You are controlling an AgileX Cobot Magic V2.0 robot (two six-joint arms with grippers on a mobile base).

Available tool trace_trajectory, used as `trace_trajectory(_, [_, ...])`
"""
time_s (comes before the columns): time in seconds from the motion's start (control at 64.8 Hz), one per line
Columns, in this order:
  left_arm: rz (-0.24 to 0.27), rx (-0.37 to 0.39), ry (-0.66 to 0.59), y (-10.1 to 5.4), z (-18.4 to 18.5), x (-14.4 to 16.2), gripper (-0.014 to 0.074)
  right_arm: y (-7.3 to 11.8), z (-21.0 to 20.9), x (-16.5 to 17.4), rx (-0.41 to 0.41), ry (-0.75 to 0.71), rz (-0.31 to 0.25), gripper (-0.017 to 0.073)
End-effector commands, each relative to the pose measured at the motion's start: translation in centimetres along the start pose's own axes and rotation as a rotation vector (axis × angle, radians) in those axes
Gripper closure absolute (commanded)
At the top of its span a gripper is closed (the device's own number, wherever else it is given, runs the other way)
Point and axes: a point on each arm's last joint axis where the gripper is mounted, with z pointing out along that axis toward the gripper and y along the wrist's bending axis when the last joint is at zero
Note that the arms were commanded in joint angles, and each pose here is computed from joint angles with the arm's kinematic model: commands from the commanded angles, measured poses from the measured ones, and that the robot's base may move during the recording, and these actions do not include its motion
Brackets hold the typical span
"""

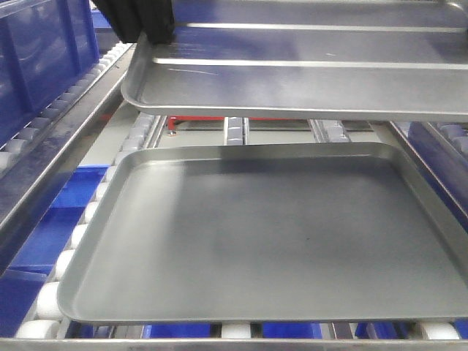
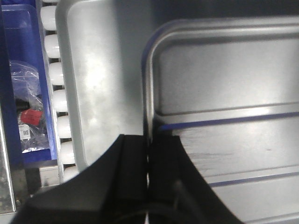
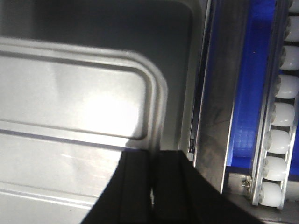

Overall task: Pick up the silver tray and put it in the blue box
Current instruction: 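Close both grippers on the tray rims and lift the tray, then hold the tray raised with both grippers while the base drives away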

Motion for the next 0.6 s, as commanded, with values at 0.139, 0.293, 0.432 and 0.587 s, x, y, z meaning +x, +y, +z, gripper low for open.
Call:
trace_trajectory(0.139, [0.015,0.002,-0.081,0.63,-2.29,-0.60,0.0690,-0.28,-1.57,-0.70,0.017,-0.089,-0.030,0.0502])
trace_trajectory(0.293, [0.015,0.002,-0.081,0.63,-2.29,-0.60,0.0690,-0.28,-1.57,-0.70,0.017,-0.089,-0.030,0.0502])
trace_trajectory(0.432, [0.015,0.002,-0.081,0.63,-2.29,-0.60,0.0690,-0.28,-1.57,-0.70,0.017,-0.089,-0.030,0.0502])
trace_trajectory(0.587, [0.015,0.002,-0.081,0.63,-2.29,-0.60,0.0690,-0.28,-1.57,-0.70,0.017,-0.089,-0.030,0.0502])
